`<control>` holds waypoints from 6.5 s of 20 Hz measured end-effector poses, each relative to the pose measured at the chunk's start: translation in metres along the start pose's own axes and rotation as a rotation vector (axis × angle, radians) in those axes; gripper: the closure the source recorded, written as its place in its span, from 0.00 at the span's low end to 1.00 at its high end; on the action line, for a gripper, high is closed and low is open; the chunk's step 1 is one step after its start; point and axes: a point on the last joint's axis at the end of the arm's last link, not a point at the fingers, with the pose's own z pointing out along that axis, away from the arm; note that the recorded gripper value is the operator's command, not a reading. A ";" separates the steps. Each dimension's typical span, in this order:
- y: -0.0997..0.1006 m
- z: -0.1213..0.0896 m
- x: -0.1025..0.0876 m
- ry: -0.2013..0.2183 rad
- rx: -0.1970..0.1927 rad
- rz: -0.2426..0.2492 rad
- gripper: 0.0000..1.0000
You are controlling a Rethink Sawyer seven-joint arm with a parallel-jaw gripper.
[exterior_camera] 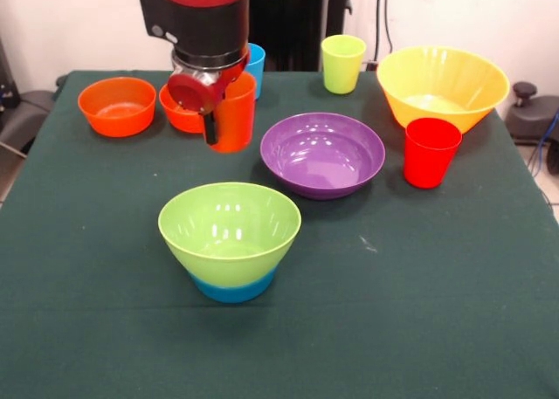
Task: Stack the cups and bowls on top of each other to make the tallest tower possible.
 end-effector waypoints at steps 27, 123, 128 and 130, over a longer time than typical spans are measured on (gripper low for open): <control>-0.010 -0.028 -0.011 -0.028 0.035 0.016 1.00; -0.074 0.032 -0.035 -0.121 0.173 0.046 1.00; -0.074 0.032 -0.037 -0.121 0.172 0.043 1.00; -0.073 0.033 -0.039 -0.121 0.172 0.040 1.00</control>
